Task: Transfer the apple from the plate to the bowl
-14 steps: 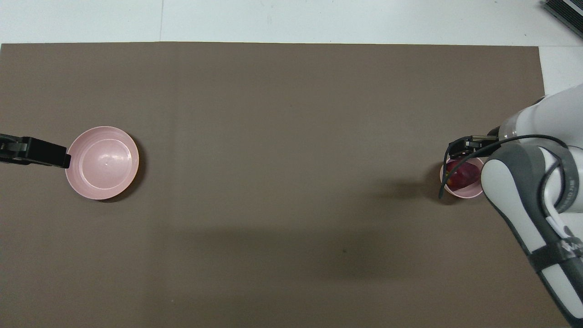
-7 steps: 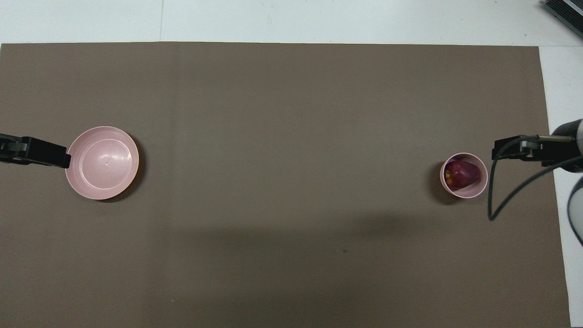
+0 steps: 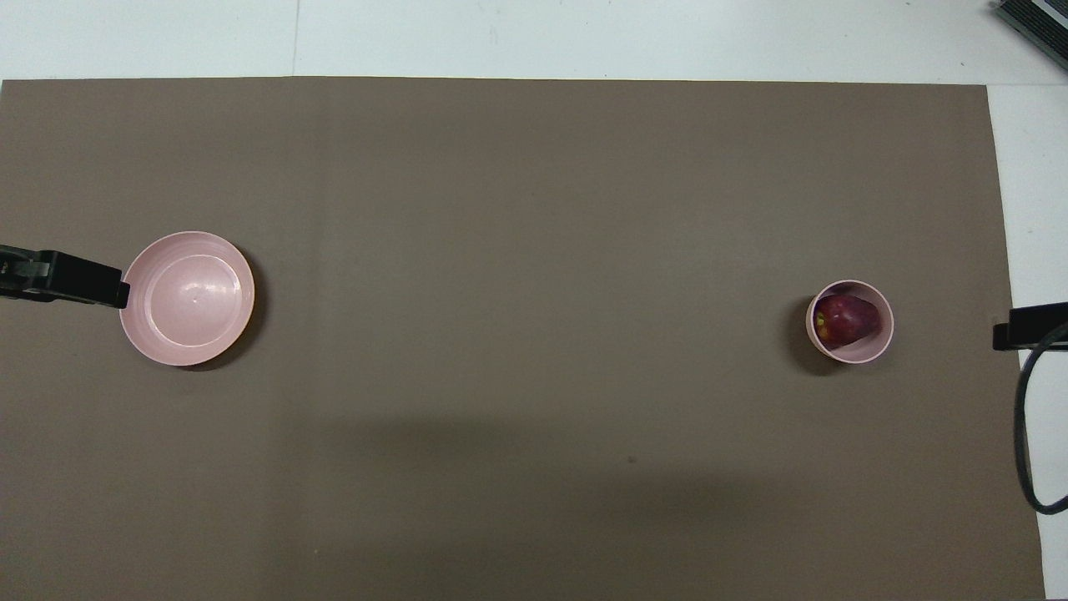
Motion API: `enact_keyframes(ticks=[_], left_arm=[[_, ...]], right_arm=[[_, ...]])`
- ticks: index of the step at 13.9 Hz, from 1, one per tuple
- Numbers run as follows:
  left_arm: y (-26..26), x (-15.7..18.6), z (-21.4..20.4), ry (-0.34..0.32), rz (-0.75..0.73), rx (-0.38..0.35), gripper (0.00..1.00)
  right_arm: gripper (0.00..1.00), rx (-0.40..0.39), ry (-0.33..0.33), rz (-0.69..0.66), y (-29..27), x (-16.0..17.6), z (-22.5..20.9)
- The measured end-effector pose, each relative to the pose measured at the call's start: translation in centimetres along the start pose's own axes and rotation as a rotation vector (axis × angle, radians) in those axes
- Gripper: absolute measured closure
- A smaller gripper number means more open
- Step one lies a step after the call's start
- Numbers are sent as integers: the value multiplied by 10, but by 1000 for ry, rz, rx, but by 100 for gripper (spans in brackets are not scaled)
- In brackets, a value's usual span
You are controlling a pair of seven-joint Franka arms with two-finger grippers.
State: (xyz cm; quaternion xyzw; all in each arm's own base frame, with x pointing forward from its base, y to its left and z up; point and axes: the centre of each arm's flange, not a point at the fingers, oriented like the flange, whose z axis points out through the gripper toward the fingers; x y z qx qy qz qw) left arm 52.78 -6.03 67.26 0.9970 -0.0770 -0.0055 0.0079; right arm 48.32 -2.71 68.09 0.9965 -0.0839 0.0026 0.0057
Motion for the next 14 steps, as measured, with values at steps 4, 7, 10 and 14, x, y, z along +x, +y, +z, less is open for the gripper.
enact_keyframes(ticks=[4,7,10,14], left_arm=[[0,0,0,0,-1,0,0],[-8,0,-1,7,-16,1,0],[-13,4,-4,46,-23,5,0],[-14,5,-5,51,-24,11,0]], right_arm=[[0,-6,-32,-12,-6,9,14],[0,-10,-55,-11,-4,16,20],[0,-11,-55,-11,-4,16,19],[0,-10,-51,-10,-3,16,18]])
